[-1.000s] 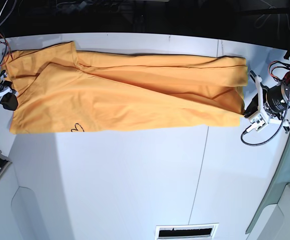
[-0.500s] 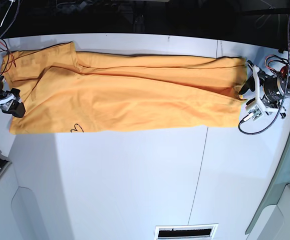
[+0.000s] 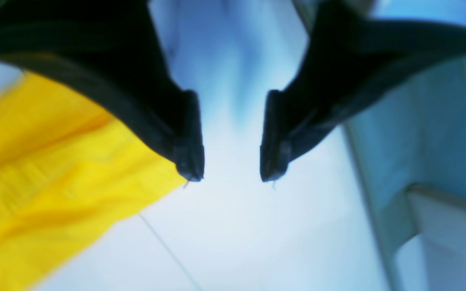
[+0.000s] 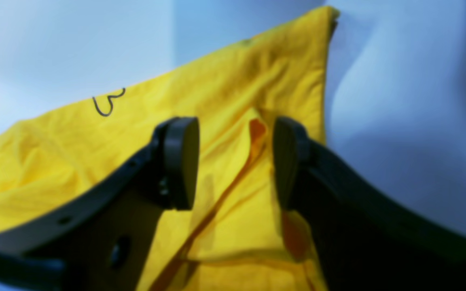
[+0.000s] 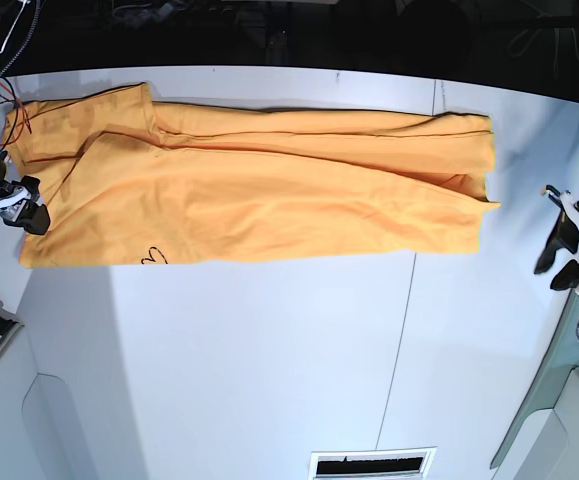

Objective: Layout the t-shirt on the table in an organized manner, then fold the t-shirt properly
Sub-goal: 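Lower the folded edge and release with the left gripper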

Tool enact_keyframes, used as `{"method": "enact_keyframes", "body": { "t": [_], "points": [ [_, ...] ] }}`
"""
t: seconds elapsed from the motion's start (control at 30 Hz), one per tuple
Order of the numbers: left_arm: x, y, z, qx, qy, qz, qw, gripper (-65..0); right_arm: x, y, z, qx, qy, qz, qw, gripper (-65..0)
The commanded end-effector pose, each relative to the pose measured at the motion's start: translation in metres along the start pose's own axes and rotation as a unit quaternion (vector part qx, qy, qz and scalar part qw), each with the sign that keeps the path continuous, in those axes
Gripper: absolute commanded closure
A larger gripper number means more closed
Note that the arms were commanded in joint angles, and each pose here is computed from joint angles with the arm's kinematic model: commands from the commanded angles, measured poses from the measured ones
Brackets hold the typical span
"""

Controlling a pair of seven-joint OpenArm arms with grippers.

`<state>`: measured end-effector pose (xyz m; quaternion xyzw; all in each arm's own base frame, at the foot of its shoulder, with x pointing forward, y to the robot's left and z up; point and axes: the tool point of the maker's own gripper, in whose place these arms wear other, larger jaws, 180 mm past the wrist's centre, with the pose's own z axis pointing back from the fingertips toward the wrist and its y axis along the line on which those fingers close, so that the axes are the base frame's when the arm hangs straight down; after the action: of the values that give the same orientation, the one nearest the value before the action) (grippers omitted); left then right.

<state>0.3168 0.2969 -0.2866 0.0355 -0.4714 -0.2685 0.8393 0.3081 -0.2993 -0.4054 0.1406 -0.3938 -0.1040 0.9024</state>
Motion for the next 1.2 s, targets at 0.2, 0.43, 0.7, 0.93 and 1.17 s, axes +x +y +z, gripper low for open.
{"method": "enact_keyframes", "body": {
  "t": [0.2, 0.43, 0.7, 0.93, 1.17],
  "points": [
    [0.015, -0.012, -0.020, 0.017, -0.055, 0.078, 0.995, 0.0, 0.025, 0.004, 0.003, 0.011, -0.045, -0.002, 0.9989, 0.0],
    [-0.017, -0.082, -0.053, -0.061, 0.011, 0.039, 0.997, 0.0, 0.024, 0.004, 0.002, 0.008, -0.042, 0.002, 0.9991, 0.0],
    [-0.055, -0.112, -0.043, -0.102, 0.067, -0.003, 0.993, 0.0, 0.020, 0.001, 0.002, 0.000, -0.034, 0.009, 0.9994, 0.0],
    [-0.075, -0.130, -0.032, -0.129, 0.085, -0.008, 0.988, 0.0, 0.025, 0.002, 0.002, 0.000, -0.049, 0.009, 0.9988, 0.0],
    [-0.062, -0.110, -0.038, -0.088, 0.065, 0.007, 0.994, -10.8, 0.025, 0.002, 0.002, 0.000, -0.048, 0.009, 0.9988, 0.0]
  ]
}}
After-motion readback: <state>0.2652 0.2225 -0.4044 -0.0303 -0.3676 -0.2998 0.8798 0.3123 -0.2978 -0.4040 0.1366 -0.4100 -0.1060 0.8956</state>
